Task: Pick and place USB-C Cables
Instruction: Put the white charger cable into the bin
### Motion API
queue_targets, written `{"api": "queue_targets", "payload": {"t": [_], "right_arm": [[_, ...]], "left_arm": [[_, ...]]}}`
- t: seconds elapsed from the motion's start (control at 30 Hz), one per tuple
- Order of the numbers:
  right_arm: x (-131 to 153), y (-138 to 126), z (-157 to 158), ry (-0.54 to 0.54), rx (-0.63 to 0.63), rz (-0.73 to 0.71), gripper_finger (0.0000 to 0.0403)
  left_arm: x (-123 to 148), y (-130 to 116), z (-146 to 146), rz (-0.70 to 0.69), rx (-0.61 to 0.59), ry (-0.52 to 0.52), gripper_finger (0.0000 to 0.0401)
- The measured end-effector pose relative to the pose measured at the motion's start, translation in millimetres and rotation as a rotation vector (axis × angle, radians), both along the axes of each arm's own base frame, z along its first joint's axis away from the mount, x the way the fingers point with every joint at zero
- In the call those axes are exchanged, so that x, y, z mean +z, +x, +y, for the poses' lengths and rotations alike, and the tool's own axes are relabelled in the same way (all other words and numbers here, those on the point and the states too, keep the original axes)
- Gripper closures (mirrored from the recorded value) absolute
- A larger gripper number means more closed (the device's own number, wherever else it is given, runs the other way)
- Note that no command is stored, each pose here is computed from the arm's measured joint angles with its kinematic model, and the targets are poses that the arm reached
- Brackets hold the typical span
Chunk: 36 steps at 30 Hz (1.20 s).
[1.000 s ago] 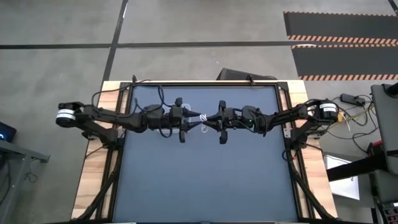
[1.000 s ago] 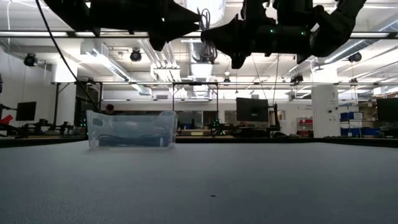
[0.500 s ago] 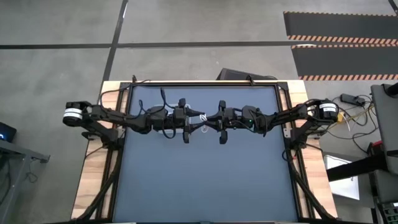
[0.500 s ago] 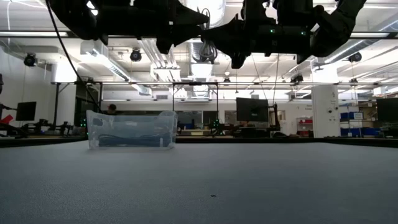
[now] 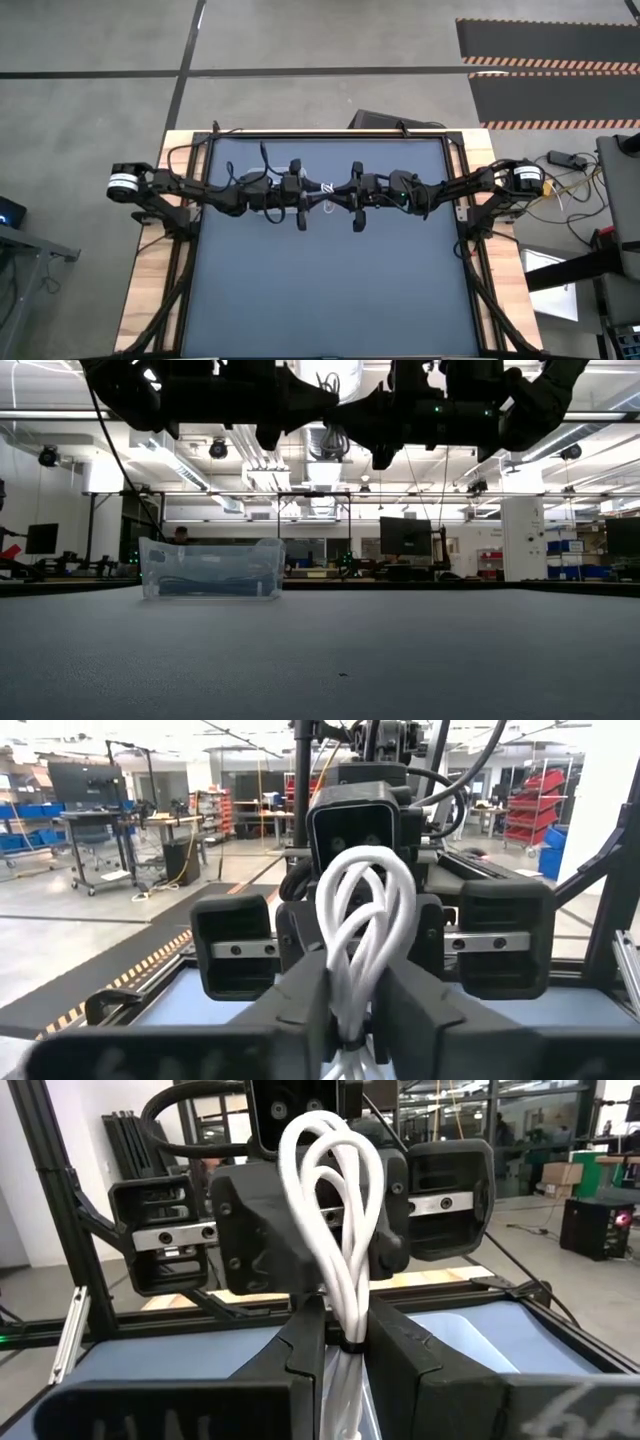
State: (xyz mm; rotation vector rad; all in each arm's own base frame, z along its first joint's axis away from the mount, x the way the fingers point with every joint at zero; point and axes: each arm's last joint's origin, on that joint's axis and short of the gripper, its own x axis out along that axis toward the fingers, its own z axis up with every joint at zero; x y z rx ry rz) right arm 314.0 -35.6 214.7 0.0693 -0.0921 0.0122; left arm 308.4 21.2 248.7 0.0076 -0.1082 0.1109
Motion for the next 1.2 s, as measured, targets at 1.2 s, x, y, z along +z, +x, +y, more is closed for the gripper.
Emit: {"api": "queue_targets", "payload": {"t": [1.2], "right_arm": [[38.3, -33.2, 3.3, 0.073, -0.026, 0.108, 0.0211]], "left_arm": [[15.4, -22.2, 0.7, 0.139, 0.061, 0.021, 0.0392]]}}
